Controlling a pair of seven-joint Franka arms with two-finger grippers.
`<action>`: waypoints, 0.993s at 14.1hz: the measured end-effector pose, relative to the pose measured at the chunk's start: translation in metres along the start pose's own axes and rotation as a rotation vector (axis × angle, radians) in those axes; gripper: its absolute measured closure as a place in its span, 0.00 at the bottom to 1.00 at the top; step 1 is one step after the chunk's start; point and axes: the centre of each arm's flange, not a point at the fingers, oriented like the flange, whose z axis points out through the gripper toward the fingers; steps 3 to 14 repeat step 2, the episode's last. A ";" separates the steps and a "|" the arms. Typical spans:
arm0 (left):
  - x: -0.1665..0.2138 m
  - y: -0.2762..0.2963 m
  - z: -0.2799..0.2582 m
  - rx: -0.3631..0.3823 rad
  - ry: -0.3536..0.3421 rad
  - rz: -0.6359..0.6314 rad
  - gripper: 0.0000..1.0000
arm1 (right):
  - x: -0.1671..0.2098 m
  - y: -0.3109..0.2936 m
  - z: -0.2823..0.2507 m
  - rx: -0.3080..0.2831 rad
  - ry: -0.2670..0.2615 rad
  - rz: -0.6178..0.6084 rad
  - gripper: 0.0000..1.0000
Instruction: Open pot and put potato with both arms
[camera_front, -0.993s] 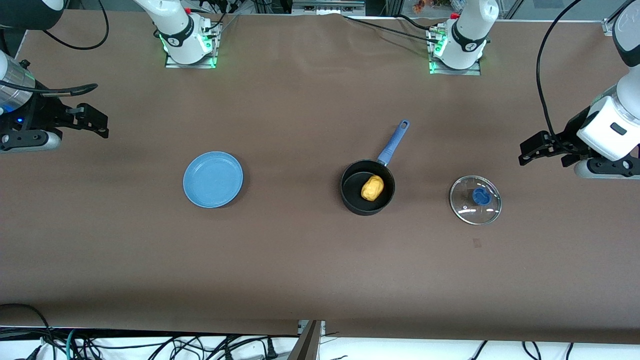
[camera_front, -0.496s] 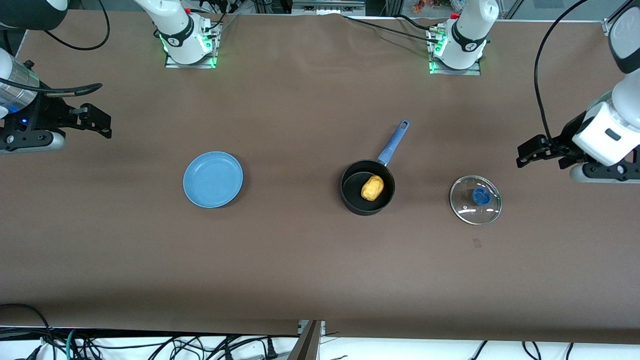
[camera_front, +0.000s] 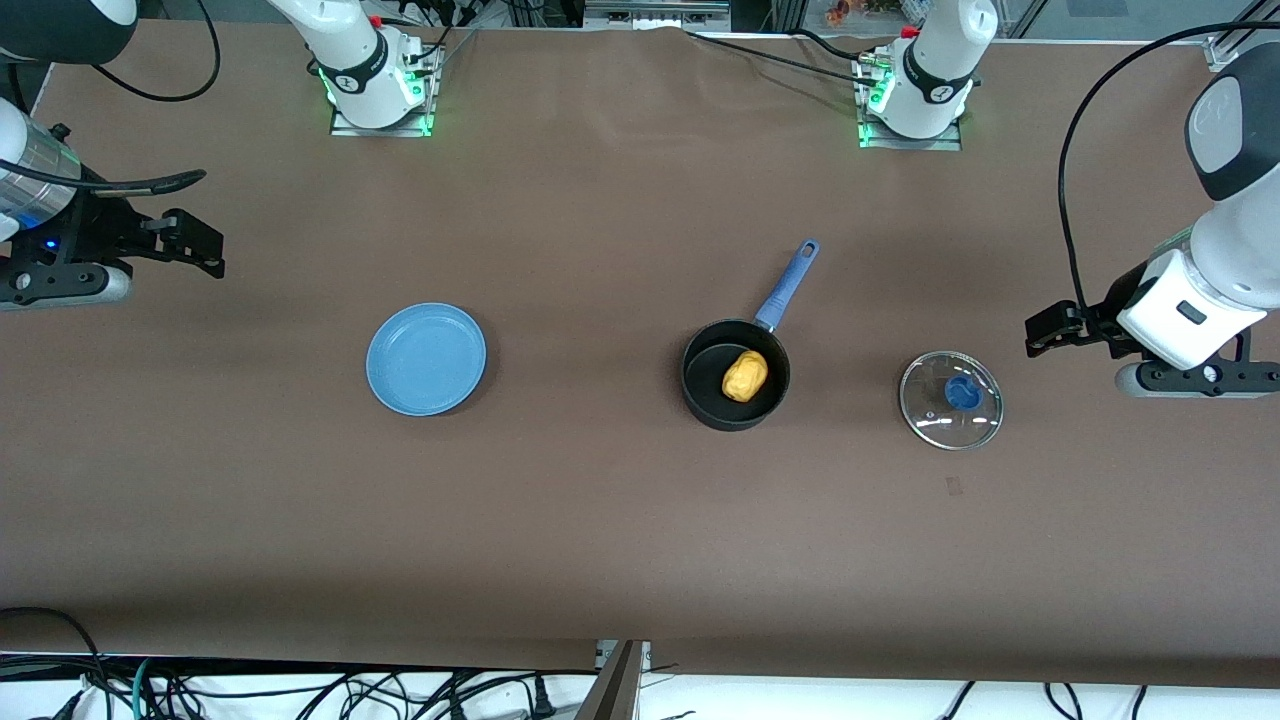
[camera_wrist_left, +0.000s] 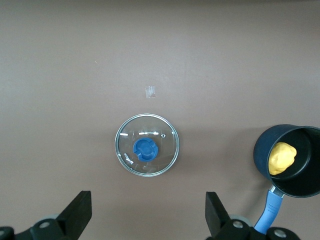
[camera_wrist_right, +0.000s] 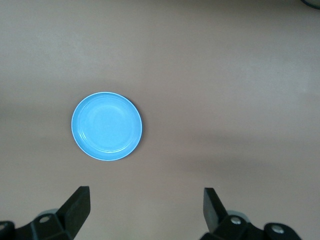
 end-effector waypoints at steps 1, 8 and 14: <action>0.000 -0.001 -0.001 0.000 0.002 -0.001 0.00 | 0.000 0.000 0.000 0.000 0.000 0.000 0.00; 0.000 -0.001 -0.002 0.000 0.004 -0.001 0.00 | 0.000 0.000 0.000 0.000 0.000 0.000 0.00; 0.000 -0.001 -0.002 0.000 0.004 -0.001 0.00 | 0.000 0.000 0.000 0.000 0.000 0.000 0.00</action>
